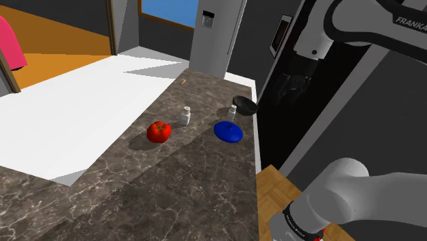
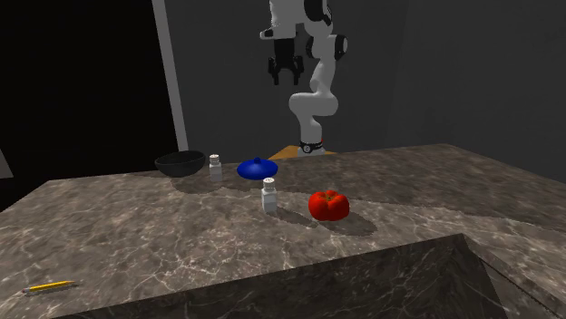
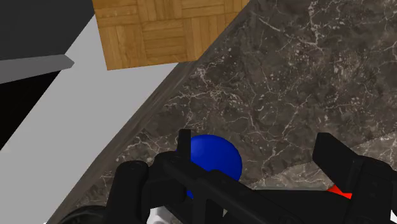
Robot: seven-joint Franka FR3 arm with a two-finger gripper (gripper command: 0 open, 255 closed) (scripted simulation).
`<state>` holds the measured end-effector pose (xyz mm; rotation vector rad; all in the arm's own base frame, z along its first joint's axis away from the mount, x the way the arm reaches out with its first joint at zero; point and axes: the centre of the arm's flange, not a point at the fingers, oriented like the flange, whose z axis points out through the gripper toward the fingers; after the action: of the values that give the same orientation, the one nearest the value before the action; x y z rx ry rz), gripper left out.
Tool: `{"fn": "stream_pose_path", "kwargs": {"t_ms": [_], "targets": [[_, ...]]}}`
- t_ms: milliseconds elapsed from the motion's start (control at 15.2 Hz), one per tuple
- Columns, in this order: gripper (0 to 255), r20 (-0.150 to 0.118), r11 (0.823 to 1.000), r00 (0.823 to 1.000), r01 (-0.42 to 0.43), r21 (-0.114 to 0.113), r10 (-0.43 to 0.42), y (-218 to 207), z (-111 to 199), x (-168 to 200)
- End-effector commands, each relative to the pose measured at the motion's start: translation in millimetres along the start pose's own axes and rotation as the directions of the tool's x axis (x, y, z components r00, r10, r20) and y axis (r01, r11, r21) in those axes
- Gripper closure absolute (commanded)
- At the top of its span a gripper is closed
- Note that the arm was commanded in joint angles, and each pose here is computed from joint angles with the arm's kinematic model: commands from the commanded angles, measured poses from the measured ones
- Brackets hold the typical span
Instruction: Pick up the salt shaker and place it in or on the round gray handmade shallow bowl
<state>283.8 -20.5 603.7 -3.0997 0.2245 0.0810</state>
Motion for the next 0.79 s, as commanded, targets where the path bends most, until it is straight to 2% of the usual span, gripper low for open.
{"fn": "stream_pose_path", "kwargs": {"t_ms": [0, 726], "targets": [[0, 0.000, 1.000, 1.000, 0.000, 0.000, 0.000, 0.0, 0.0, 0.0], [0, -0.021, 0.999, 0.999, 0.033, -0.015, -0.034, -58.5, 63.0, 114.8]]}}
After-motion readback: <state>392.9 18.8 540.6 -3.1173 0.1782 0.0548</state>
